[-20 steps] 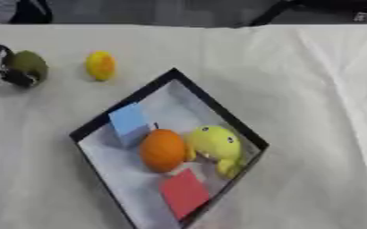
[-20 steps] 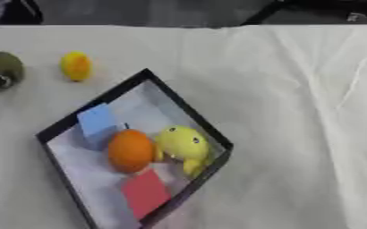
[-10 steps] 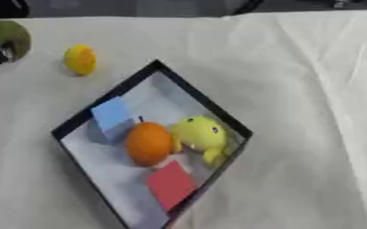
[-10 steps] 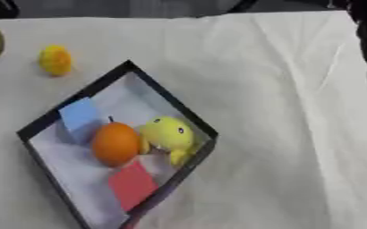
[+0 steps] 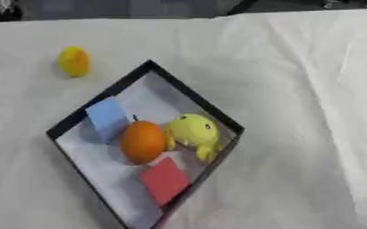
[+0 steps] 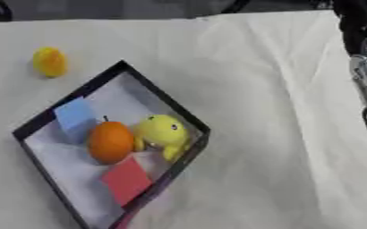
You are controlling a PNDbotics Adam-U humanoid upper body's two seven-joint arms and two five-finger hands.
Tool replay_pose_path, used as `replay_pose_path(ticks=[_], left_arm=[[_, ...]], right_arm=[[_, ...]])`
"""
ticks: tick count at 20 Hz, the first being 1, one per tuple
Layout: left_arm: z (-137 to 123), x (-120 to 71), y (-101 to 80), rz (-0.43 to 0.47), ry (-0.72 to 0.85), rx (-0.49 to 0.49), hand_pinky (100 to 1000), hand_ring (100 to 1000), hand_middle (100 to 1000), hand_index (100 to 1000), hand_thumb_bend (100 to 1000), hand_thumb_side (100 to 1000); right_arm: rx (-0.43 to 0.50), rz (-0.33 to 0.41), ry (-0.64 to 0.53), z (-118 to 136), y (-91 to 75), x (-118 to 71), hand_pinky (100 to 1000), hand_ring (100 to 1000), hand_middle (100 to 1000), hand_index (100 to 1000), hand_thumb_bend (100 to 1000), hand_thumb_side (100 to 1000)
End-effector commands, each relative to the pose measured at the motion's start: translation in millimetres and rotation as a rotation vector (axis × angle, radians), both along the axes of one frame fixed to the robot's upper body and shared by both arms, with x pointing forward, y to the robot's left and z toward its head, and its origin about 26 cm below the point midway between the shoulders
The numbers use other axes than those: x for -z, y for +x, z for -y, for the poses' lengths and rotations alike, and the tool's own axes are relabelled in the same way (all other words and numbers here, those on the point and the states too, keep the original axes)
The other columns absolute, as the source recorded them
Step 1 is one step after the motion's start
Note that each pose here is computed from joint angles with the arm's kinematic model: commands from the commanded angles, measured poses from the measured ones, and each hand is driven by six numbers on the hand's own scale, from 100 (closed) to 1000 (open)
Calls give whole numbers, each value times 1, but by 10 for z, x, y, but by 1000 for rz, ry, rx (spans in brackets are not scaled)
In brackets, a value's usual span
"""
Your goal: Pick up objects on the table and place them in the box.
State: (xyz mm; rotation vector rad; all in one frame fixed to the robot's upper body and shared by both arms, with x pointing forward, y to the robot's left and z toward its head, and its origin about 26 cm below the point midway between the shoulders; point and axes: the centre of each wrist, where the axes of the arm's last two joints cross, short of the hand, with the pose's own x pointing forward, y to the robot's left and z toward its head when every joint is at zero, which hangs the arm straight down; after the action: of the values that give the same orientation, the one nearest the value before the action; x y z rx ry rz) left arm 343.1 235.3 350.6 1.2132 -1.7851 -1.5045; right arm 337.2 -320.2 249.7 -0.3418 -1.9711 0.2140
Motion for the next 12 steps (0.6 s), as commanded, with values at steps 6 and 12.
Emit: replay_pose_path(ticks=[6, 12], left_arm=[[292, 32, -508, -153, 108, 349, 723, 682, 585, 512, 100, 100], [351, 225, -488, -297, 136, 392, 725, 681, 587, 517, 100, 104]], right_arm=[[0, 33, -39, 26, -28, -128, 924, 744, 729, 822, 100, 688], [-7, 31, -43, 15, -26, -128, 924, 744, 729, 822, 100, 687]])
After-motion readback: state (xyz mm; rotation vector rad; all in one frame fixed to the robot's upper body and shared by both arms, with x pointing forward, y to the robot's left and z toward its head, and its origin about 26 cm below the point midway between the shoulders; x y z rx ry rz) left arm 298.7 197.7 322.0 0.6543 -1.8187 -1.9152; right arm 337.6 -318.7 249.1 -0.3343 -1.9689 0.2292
